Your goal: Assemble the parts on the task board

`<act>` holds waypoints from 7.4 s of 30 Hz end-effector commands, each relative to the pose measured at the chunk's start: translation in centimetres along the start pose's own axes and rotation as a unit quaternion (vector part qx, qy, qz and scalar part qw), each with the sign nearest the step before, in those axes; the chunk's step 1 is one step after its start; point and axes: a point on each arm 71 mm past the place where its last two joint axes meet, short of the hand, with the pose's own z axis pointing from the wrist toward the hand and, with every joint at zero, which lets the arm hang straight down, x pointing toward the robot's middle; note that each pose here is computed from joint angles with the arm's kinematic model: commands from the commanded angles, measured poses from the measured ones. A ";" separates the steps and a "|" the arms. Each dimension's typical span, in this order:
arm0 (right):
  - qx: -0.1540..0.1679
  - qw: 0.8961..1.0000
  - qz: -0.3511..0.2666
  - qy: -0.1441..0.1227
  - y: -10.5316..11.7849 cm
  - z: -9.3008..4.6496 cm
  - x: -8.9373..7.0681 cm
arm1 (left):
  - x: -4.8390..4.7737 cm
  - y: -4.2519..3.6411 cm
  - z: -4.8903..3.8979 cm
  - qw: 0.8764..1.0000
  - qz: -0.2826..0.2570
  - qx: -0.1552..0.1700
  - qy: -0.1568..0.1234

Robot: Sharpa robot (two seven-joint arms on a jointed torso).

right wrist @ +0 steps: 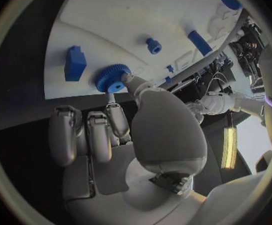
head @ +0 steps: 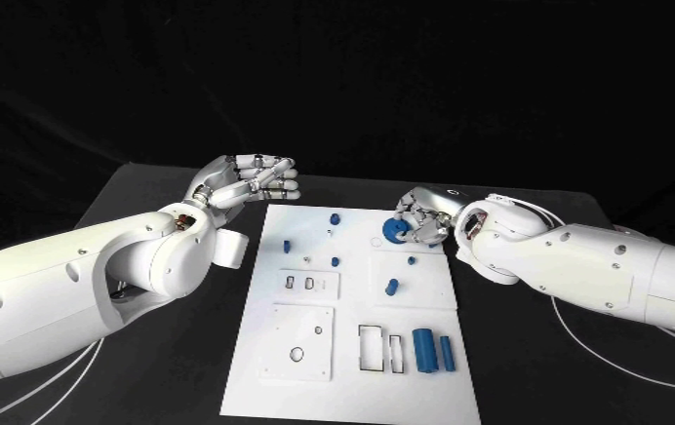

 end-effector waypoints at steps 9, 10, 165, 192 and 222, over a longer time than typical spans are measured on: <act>-0.045 0.994 -0.039 -0.090 3.0 -0.4 -0.9 | 0.15 -0.07 0.10 1.000 -0.005 0.003 0.008; -0.051 0.994 -0.039 -0.092 3.5 -0.4 -0.8 | 0.15 -0.07 0.10 1.000 -0.005 0.003 0.008; 0.010 0.989 0.148 -0.013 -6.4 -5.1 1.8 | -0.57 0.10 0.12 1.000 -0.003 0.001 0.002; 0.025 0.988 0.150 -0.012 -6.7 -4.9 2.4 | -0.89 0.08 0.03 1.000 -0.001 0.000 -0.002; 0.022 0.985 0.153 -0.072 -5.2 -5.0 1.5 | -1.21 0.12 0.03 1.000 0.001 -0.002 -0.006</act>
